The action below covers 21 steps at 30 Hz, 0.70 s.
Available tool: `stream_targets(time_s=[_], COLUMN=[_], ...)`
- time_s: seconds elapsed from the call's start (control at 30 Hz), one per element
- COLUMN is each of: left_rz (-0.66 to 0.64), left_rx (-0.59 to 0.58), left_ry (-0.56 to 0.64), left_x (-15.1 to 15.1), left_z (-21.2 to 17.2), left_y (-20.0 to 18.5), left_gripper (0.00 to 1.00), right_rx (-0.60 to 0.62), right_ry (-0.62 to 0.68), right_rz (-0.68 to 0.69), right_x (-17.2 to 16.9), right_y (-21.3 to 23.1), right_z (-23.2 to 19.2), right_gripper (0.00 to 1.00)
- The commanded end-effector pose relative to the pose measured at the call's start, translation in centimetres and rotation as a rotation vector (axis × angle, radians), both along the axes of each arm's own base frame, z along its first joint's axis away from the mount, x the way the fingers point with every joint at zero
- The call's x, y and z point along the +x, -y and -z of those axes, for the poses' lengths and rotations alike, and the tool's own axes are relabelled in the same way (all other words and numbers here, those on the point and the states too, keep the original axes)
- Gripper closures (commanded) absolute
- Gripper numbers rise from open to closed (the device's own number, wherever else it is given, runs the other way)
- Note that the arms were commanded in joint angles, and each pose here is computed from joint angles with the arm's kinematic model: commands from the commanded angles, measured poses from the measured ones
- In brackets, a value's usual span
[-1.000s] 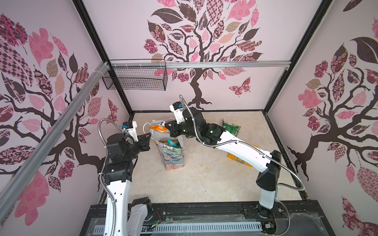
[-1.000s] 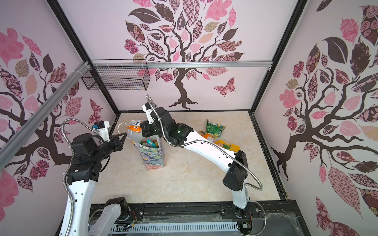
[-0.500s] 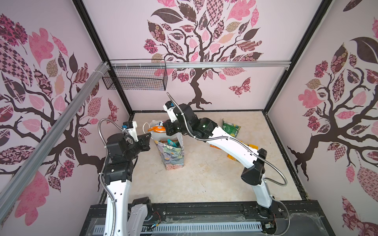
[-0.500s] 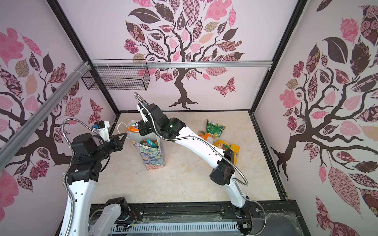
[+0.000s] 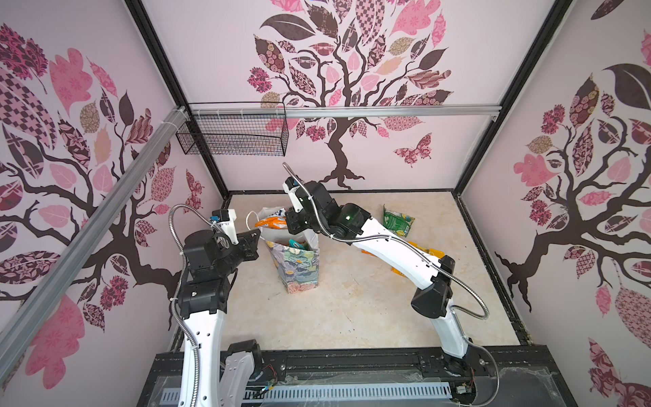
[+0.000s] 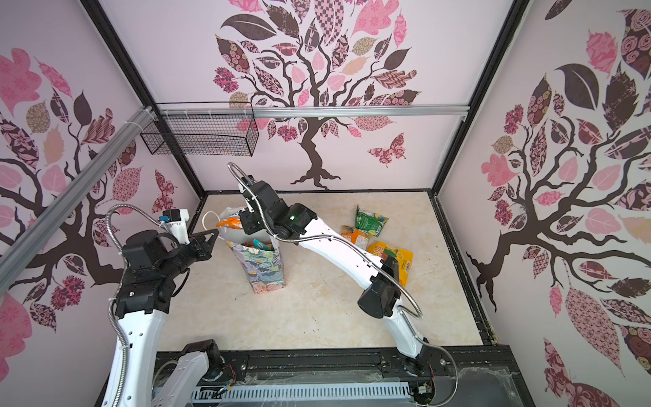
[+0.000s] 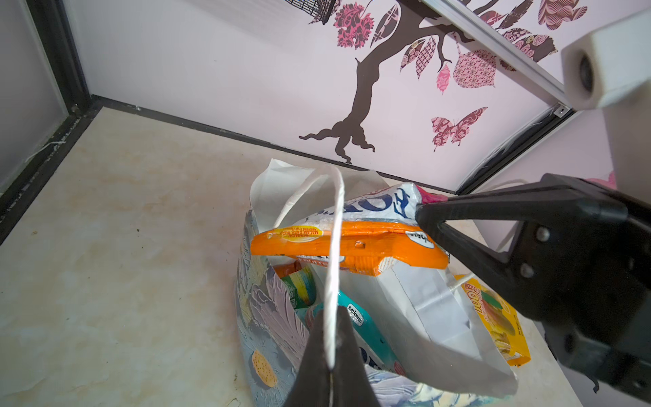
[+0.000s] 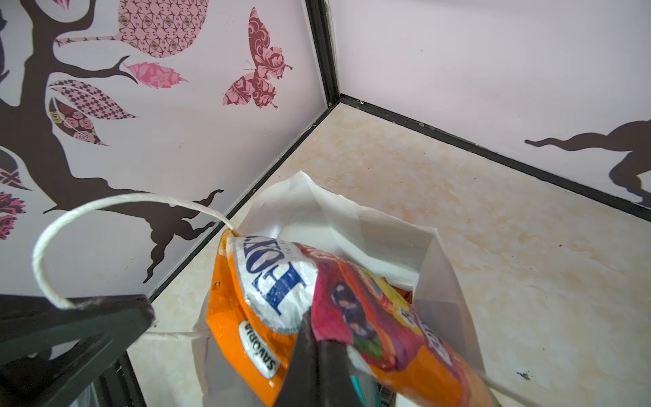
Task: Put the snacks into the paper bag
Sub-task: 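Hold the Fox's packet above the bag opening with the right gripper, then lower the Fox's packet into the bag and open the right gripper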
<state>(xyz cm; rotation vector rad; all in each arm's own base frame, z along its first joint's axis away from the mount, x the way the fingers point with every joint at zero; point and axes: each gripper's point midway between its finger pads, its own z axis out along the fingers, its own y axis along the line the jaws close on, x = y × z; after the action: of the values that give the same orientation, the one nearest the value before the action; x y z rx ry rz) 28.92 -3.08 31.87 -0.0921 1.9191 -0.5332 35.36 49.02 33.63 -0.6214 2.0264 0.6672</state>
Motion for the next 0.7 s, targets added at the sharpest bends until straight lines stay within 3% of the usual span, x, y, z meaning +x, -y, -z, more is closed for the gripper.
stream_targets(time_s=[0.0,0.17,0.43,0.57,0.63,0.67], left_rz=[0.004,0.003,-0.013,-0.013,-0.012,-0.012], left_rx=[0.019,0.02,0.028,0.028,0.028,0.028], left_ry=[0.05,0.049,0.048,0.047,0.048,0.05], left_x=[0.1,0.0,0.0,0.0,0.0,0.0], left_z=[-1.0,-0.9,-0.9,-0.9,-0.9,-0.9], left_y=[0.0,0.0,-0.3,-0.3,-0.3,-0.3], left_gripper=[1.0,1.0,1.0,1.0,1.0,1.0], right_rx=[0.001,-0.024,0.021,0.053,0.058,0.059], right_ry=[0.078,0.142,0.105,0.068,0.062,0.061], right_rz=[0.061,0.102,0.046,-0.001,-0.013,-0.016], right_x=[0.9,0.4,-0.3,-0.9,-0.9,-1.0], right_y=[1.3,2.1,0.8,-0.4,-0.7,-0.7], right_z=[-2.4,-3.6,-2.9,-2.5,-2.6,-2.7], right_gripper=[1.0,1.0,1.0,0.9,0.76,0.75])
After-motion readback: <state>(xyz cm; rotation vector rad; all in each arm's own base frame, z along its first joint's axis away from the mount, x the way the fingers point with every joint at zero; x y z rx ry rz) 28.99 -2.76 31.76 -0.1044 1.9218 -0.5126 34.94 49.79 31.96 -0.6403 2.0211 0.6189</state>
